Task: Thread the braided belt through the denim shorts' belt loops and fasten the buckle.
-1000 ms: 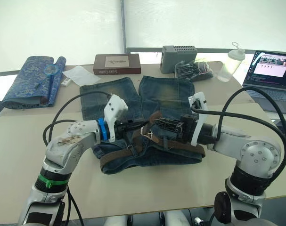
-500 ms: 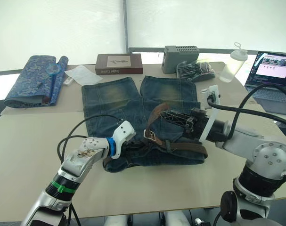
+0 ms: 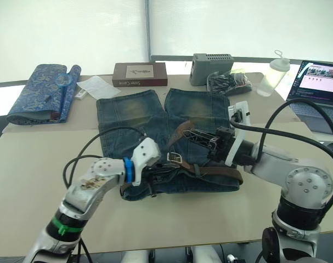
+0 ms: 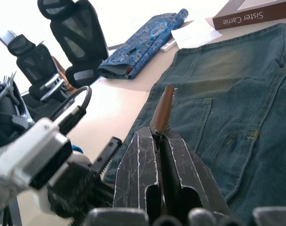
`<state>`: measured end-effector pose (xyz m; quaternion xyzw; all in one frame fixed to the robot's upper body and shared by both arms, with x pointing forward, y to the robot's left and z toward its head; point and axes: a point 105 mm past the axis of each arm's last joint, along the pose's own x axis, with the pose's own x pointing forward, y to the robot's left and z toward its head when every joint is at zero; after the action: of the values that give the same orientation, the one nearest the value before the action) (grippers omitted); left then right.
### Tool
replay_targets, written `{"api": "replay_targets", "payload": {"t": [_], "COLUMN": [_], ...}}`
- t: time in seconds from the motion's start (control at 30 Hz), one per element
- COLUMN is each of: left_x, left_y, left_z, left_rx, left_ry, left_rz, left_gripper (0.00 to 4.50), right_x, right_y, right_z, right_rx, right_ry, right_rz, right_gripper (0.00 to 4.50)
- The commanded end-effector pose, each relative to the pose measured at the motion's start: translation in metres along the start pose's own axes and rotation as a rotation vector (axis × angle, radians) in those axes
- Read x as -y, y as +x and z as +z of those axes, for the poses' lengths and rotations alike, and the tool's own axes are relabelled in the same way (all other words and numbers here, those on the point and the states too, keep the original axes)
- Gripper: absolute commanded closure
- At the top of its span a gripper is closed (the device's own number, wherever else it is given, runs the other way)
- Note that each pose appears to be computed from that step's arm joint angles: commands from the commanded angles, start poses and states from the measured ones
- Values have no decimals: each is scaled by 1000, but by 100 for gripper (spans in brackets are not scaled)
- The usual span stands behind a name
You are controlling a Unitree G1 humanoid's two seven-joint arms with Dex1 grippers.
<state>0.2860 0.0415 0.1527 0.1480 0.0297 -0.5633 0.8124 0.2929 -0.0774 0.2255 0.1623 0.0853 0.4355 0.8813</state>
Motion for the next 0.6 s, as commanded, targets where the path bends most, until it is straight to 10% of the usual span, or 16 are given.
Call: {"api": "replay_targets", "payload": {"t": [0.03,0.3,0.6], "left_x": [-7,-26,-60], "left_y": [-6,-54,-83], "left_z": [9,24,33], "left_rx": [46,130,149], "left_ry": [46,-91,-105], "left_rz": [43,146,344], "left_gripper": [444,444,74], "right_x": [-6,-6,-17], "right_y": [-1,-11,-12], "right_z": [20,45,39], "right_rx": [92,213,172], "right_ry": [-22,65,81], "right_rz": [8,35,113], "right_gripper": [450,450,450]}}
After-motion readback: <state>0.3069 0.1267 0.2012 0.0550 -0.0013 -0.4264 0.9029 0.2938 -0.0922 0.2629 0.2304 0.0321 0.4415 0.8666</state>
